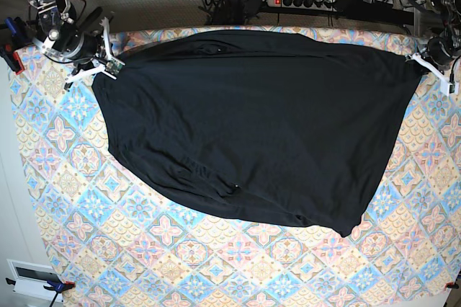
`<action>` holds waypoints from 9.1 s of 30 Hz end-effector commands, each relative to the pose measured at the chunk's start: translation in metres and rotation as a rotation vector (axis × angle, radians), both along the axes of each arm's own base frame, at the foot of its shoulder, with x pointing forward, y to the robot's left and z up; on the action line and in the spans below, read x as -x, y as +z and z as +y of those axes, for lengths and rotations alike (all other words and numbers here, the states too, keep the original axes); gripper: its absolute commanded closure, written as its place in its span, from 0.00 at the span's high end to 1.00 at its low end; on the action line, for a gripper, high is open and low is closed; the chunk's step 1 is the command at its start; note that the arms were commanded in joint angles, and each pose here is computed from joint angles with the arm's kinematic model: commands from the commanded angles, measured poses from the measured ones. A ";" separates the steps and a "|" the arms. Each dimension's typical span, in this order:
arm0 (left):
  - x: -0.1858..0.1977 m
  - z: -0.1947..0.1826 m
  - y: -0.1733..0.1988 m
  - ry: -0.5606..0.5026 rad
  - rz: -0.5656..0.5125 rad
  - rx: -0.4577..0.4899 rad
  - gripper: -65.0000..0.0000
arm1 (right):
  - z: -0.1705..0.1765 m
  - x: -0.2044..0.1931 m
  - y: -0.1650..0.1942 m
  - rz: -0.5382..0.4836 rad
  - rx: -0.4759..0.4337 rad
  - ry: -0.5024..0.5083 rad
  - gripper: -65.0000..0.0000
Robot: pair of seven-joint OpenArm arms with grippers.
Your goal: Layout the t-shirt on the table in an organized manner, then fold the t-shirt properly
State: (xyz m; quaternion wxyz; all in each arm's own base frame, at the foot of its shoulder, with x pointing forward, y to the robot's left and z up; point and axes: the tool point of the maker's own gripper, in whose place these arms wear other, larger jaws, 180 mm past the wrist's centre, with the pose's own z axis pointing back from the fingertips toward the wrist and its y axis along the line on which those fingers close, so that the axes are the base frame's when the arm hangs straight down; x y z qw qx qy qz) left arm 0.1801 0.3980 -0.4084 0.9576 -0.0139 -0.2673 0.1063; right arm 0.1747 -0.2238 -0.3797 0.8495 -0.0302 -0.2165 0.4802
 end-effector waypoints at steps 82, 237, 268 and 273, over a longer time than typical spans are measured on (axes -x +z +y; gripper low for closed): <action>-0.092 -0.072 0.136 -0.013 -0.551 0.308 0.00 | -0.014 -0.017 0.009 -0.034 0.057 -0.015 0.00; -0.127 -0.072 0.040 0.231 -0.397 0.475 0.39 | 0.008 -0.103 0.032 -0.182 0.019 -0.063 0.29; -0.178 -0.122 -0.007 0.294 -0.349 0.501 0.00 | 0.014 -0.095 0.033 -0.183 0.016 -0.045 0.29; -0.171 -0.099 -0.004 0.345 -0.370 0.483 0.00 | 0.014 -0.095 0.033 -0.183 0.016 -0.045 0.29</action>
